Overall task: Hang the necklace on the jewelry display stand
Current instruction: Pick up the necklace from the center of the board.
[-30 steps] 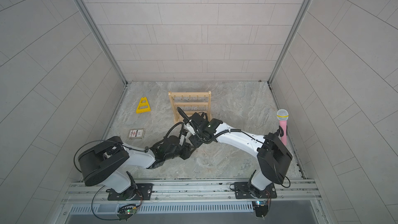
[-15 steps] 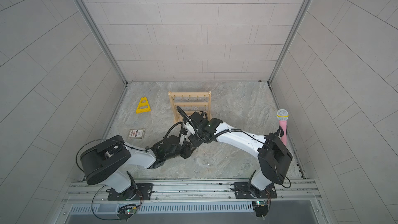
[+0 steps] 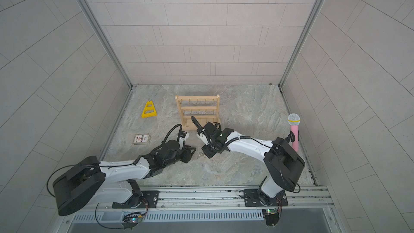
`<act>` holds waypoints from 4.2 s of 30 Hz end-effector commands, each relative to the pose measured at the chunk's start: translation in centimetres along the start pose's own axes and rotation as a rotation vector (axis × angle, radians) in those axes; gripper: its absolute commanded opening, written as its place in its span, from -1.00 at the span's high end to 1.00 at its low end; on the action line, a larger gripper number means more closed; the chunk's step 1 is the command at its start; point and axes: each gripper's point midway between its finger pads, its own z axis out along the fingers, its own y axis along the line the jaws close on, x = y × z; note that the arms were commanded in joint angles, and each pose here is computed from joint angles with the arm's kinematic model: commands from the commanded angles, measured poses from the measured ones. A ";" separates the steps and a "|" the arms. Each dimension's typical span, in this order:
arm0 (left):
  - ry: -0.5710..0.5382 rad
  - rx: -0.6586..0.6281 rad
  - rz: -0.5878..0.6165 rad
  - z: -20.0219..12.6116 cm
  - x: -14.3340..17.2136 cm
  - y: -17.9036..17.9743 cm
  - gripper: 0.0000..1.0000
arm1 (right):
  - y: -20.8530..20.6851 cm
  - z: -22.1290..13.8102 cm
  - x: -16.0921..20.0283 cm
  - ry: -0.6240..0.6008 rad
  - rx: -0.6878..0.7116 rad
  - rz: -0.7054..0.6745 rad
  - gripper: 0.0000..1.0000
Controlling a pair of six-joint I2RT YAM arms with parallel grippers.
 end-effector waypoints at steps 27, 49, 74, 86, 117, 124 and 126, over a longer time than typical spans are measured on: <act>-0.008 -0.135 -0.142 -3.0 -0.6 5.2 0.16 | -0.9 5.5 0.8 0.108 0.125 -0.091 0.72; 0.045 -0.055 -0.143 -2.1 -0.9 3.5 0.17 | 0.7 0.8 -1.7 -0.006 0.090 -0.095 1.00; -0.082 0.418 0.073 -4.1 -3.3 -6.0 0.04 | 3.5 -9.8 -5.7 -0.189 0.084 -0.160 1.00; -0.152 0.492 0.158 -4.9 -4.8 -8.3 -0.08 | 4.3 -13.3 -6.6 -0.259 0.092 -0.187 1.00; -0.194 0.506 0.213 -5.5 -6.1 -9.6 0.19 | 6.6 -14.2 -7.6 -0.270 0.070 -0.246 1.00; -0.194 0.483 0.224 -5.5 -6.1 -9.3 0.32 | 6.7 -14.4 -7.7 -0.273 0.067 -0.249 1.00; -0.191 0.480 0.226 -5.4 -6.1 -9.2 0.36 | 6.9 -14.4 -7.7 -0.271 0.062 -0.253 1.00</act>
